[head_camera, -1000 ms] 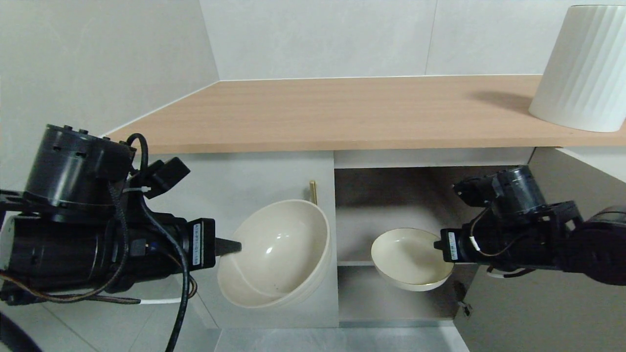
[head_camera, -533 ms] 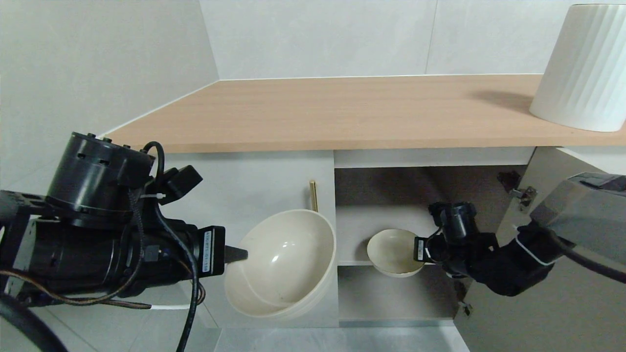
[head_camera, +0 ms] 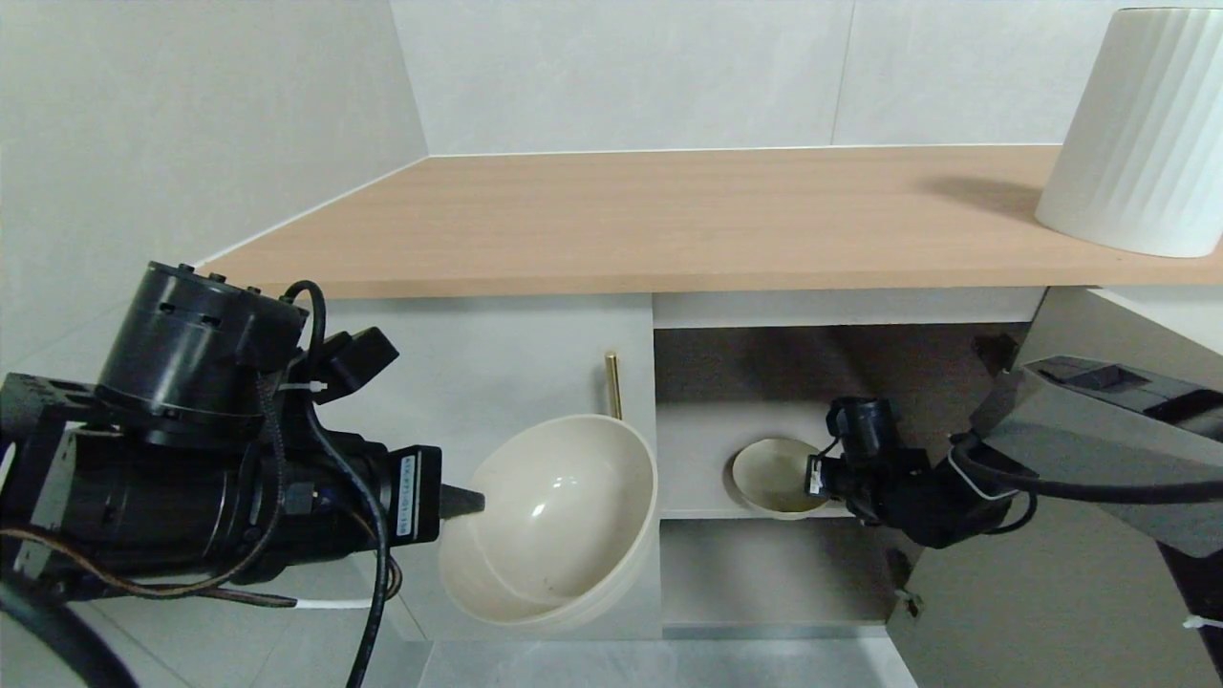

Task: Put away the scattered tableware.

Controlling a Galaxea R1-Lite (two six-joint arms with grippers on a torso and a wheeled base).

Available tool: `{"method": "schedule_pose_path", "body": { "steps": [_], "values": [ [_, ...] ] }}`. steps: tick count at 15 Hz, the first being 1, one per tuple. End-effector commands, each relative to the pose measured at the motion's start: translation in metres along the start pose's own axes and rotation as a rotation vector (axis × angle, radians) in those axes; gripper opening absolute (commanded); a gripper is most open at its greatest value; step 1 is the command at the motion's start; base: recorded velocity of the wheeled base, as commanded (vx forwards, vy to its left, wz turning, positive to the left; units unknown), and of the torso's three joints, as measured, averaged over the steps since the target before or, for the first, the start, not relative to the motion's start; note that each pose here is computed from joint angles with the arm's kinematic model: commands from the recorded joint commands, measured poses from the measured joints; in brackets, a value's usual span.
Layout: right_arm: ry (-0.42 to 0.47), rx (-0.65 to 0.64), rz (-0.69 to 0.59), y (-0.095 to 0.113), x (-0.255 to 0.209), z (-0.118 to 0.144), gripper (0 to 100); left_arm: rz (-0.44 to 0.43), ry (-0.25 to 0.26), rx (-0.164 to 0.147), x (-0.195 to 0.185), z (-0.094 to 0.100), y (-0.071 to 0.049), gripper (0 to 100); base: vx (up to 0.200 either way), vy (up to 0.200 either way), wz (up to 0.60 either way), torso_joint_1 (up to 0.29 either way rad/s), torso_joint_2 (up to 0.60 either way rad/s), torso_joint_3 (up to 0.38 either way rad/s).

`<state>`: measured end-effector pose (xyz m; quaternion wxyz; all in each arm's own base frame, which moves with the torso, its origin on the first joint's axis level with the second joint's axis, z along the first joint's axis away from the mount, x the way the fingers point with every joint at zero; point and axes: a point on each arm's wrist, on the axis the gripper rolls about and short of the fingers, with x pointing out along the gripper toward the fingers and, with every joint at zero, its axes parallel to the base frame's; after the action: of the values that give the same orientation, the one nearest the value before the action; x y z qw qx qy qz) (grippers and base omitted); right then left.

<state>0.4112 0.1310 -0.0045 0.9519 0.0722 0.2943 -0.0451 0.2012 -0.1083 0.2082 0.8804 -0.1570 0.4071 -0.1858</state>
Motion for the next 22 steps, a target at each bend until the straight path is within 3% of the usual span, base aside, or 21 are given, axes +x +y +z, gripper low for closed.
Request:
{"method": "schedule_pose_path", "body": {
  "steps": [1,14,15,19,22],
  "values": [
    [-0.009,0.004,-0.032,0.0,0.017,-0.005,0,0.001,0.003,-0.001,0.001,0.0,0.0,0,0.0,0.0,0.0,0.0,0.0,0.0],
    [-0.069,0.068,-0.043,0.006,0.025,0.008,0,0.005,0.009,-0.002,0.004,0.0,0.001,0,0.0,0.0,0.0,0.0,0.0,0.0],
    [-0.069,0.07,-0.044,0.005,0.025,0.008,100,0.006,0.009,-0.002,0.003,0.0,0.001,0,0.0,0.0,0.0,0.0,0.0,0.0],
    [-0.082,0.091,-0.041,0.004,0.017,0.016,100,0.013,0.018,-0.005,0.007,0.0,0.001,0,0.0,0.0,0.0,0.0,0.0,0.0],
    [-0.065,0.065,0.044,0.011,-0.043,0.026,100,0.033,0.061,-0.003,0.024,-0.001,0.001,0,0.0,0.0,0.0,0.0,0.0,0.0]
  ]
}}
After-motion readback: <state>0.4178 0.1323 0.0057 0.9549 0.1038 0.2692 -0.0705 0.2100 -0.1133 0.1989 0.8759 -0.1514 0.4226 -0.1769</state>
